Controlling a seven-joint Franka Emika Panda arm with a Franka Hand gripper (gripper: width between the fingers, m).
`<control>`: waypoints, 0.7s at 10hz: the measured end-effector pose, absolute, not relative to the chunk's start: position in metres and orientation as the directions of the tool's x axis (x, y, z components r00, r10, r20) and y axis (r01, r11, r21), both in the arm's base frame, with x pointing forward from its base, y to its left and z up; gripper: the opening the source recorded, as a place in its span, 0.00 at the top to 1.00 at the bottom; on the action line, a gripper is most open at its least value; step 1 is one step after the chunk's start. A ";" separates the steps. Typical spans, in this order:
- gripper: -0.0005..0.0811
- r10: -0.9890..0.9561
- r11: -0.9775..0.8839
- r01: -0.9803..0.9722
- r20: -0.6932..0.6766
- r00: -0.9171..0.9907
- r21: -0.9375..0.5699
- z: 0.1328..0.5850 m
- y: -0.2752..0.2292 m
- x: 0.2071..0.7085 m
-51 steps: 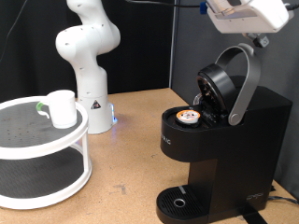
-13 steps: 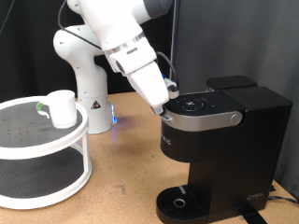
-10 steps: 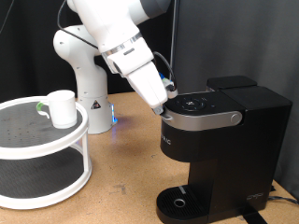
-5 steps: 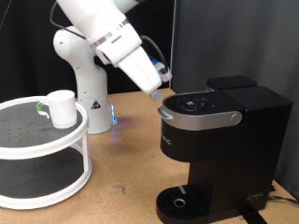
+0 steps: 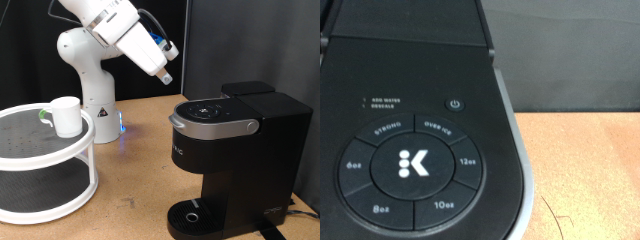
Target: Make a cup of coffee with the keurig machine
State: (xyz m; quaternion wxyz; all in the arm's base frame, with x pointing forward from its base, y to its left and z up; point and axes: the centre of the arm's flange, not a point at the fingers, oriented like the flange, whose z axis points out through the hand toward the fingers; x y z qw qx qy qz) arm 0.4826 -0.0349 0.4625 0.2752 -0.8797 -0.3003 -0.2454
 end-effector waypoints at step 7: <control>0.99 0.313 -0.745 0.573 0.579 0.753 -0.343 0.458 -0.056 0.439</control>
